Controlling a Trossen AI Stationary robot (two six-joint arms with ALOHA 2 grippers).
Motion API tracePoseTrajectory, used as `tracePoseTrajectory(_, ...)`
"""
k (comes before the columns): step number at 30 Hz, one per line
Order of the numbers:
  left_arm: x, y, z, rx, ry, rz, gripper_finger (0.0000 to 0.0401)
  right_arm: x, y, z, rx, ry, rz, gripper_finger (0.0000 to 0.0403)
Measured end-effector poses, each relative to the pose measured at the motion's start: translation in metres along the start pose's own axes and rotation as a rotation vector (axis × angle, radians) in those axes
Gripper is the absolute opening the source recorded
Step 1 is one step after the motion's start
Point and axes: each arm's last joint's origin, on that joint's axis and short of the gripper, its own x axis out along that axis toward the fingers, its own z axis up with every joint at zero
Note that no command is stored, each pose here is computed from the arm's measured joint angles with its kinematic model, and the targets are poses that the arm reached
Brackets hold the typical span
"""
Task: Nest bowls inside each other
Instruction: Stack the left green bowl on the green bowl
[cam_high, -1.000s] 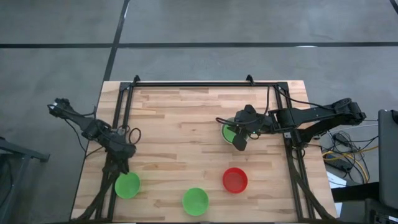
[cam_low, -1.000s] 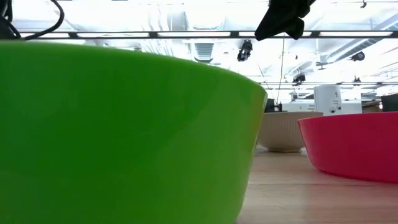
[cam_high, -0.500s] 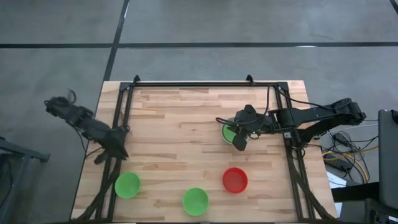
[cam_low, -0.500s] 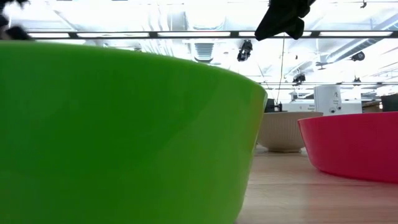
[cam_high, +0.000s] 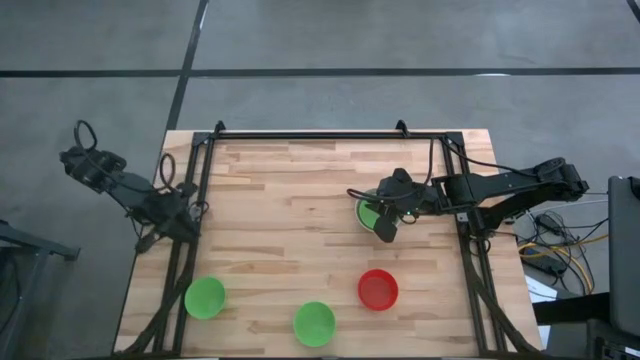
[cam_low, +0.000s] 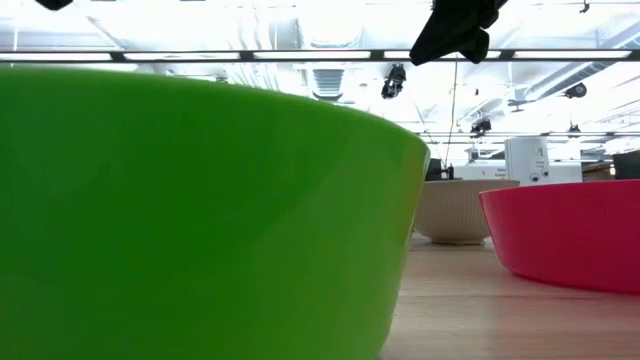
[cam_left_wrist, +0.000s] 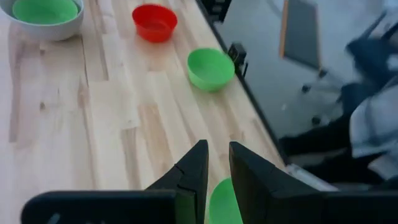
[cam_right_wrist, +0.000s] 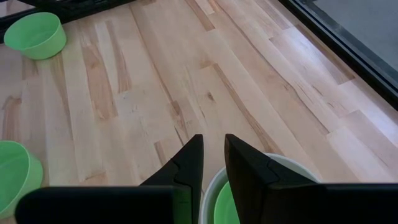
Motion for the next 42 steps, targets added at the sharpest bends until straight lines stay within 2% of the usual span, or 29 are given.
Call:
tracePoseTrajectory(4,0.003,-0.006,0.019,0.093,0.021,0.003,0.0069,0.000,0.000,0.000,0.000,0.000,0.000,0.0063)
tracePoseTrajectory(8,0.003,-0.012,0.037,0.197,-0.032,-0.031,0.0069,0.000,0.000,0.000,0.000,0.000,0.000,0.0063)
tracePoseTrajectory(13,0.003,-0.016,0.045,0.260,-0.071,-0.093,0.0069,0.000,0.000,0.000,0.000,0.000,0.000,0.0063)
tracePoseTrajectory(17,0.004,-0.017,0.039,0.277,-0.020,-0.186,0.0069,0.000,0.000,0.000,0.000,0.000,0.000,0.0063)
tracePoseTrajectory(22,-0.003,-0.024,0.034,0.362,-0.014,-0.399,0.0069,0.000,0.000,0.000,0.000,0.000,0.000,0.0063)
tracePoseTrajectory(24,-0.006,-0.026,0.032,0.382,-0.017,-0.449,0.0069,0.000,0.000,0.000,0.000,0.000,0.000,0.0063)
tracePoseTrajectory(30,-0.005,-0.029,0.033,0.351,-0.015,-0.476,0.0069,0.000,0.000,0.000,0.000,0.000,0.000,0.0063)
tracePoseTrajectory(36,0.006,-0.038,0.039,0.377,0.000,-0.499,0.0069,0.000,0.000,0.000,0.000,0.000,0.000,0.0063)
tracePoseTrajectory(42,0.025,-0.050,0.048,0.410,0.006,-0.444,0.0069,0.000,0.000,0.000,0.000,0.000,0.000,0.0063)
